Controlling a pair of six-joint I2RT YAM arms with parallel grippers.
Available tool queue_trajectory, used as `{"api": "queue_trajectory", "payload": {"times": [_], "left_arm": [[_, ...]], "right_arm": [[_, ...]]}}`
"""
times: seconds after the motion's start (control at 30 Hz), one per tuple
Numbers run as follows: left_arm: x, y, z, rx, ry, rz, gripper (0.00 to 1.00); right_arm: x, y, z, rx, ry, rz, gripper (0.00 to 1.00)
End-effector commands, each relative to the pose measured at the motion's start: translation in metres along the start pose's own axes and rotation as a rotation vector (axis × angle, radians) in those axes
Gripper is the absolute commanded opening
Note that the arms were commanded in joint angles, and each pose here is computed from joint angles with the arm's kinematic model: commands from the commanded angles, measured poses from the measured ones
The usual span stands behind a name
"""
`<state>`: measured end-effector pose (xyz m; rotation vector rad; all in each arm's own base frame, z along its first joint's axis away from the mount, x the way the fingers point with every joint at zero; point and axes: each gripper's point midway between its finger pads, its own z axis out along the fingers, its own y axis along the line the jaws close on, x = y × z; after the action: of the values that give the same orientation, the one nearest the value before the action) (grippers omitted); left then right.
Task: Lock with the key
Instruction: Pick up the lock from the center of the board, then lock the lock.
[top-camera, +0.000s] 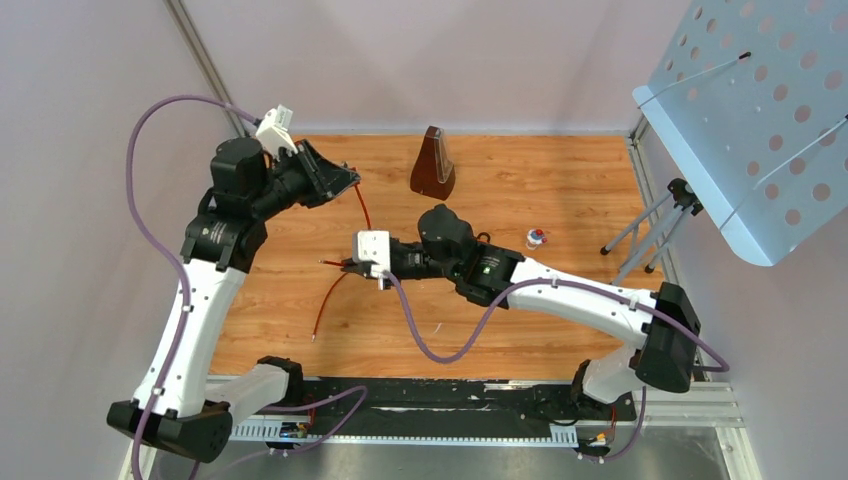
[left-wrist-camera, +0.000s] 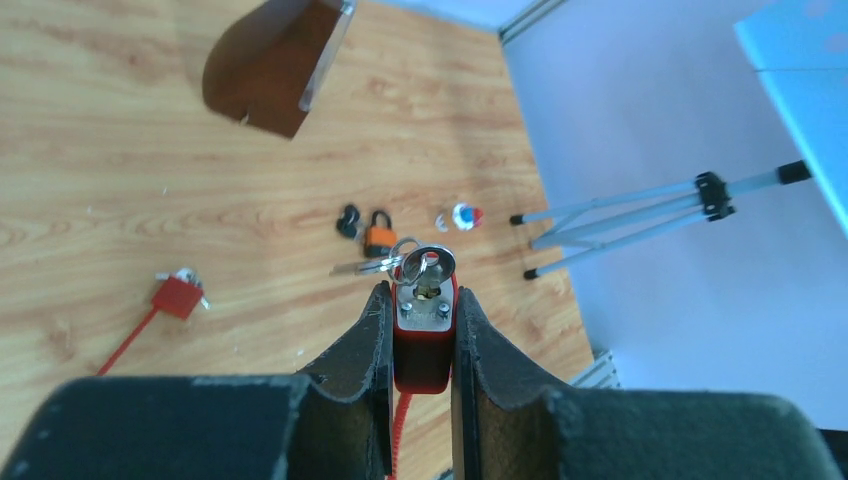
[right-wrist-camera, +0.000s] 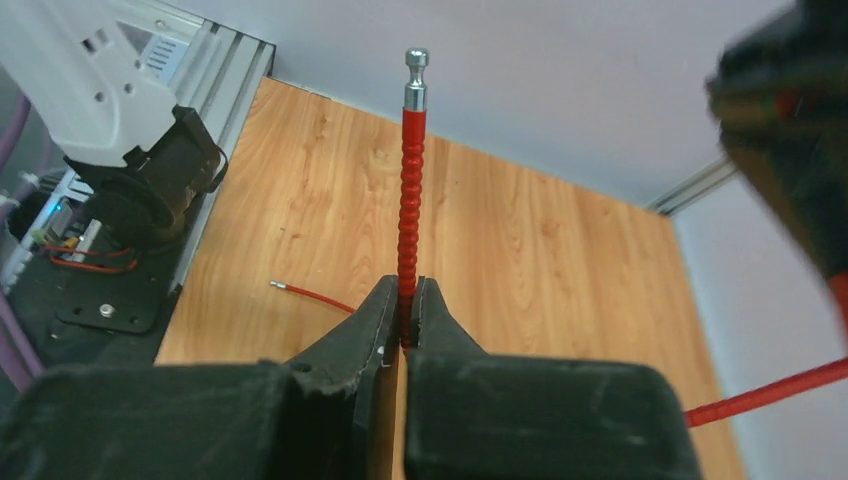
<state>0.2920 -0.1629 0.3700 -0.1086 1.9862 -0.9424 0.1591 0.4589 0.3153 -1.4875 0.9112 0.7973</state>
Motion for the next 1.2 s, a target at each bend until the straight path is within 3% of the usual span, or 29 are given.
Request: {"api": "queue_trajectory", "payload": {"times": [0.0, 0.23, 0.47, 0.73, 1.17], "left_arm": [[-0.036, -0.037, -0.022, 0.127, -0.182, 0.038, 0.00], [-0.037, -0.036, -0.022, 0.116, -0.181, 0.012, 0.00], [-0.037, -0.034, -0.019, 0.119, -0.188, 0.002, 0.00], [-0.035, -0.041, -0.021, 0.172, -0.197, 0.053, 0.00], [-0.036, -0.038, -0.020, 0.143, -0.186, 0.065, 0.00]], "right_arm": [[0.009, -0.018, 0.003, 0.048, 0.037, 0.344, 0.00], [0.015, -0.060, -0.015, 0.091, -0.001, 0.724, 0.00], [0.005, -0.080, -0.028, 0.093, -0.076, 0.878, 0.00], [-0.008, -0.091, -0.030, 0.084, -0.133, 0.924, 0.00], [0.019, -0.103, -0.025, 0.156, -0.071, 0.984, 0.00]]}}
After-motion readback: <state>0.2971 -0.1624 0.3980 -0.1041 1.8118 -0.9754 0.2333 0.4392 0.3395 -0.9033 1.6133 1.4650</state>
